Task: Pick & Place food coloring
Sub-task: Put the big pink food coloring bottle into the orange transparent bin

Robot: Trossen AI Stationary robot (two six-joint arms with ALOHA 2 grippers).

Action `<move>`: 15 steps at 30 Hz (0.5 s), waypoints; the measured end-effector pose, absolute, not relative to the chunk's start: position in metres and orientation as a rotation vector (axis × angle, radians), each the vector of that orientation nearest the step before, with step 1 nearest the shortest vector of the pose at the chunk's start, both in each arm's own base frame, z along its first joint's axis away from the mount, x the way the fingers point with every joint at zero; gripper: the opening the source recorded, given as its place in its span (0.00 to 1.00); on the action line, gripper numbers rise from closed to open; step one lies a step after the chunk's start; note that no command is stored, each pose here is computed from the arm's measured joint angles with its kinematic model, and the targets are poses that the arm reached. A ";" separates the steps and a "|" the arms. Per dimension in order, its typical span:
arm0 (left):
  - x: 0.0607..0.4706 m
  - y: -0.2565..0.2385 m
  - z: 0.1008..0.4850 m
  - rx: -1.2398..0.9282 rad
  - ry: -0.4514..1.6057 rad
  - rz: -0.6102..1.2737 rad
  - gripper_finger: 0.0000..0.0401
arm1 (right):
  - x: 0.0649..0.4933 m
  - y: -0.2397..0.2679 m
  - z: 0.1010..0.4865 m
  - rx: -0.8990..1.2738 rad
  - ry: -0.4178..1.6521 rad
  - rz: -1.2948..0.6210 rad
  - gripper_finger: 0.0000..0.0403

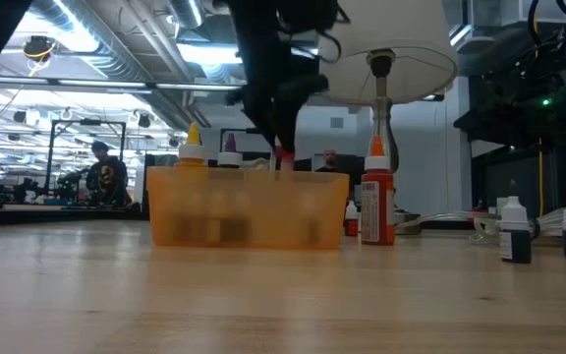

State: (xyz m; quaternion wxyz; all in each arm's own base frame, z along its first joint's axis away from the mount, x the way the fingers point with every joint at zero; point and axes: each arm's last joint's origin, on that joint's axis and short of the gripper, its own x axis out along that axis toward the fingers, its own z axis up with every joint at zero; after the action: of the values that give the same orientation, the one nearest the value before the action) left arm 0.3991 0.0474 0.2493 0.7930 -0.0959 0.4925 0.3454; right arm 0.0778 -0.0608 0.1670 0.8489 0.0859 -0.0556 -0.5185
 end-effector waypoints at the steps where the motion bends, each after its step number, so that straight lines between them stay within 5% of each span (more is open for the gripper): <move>1: 0.397 0.046 0.255 -0.203 1.047 0.742 0.30 | 0.078 -0.061 0.167 0.181 -0.117 -1.092 0.80; 15: 0.356 -0.001 0.331 -0.186 0.907 0.531 0.29 | 0.078 -0.061 0.167 0.181 -0.117 -1.093 0.80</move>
State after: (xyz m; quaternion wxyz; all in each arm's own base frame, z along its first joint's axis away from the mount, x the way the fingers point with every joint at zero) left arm 0.3562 -0.0009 0.3305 0.8611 -0.0887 0.4322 0.2529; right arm 0.0778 -0.0608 0.1670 0.8489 0.0859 -0.0557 -0.5185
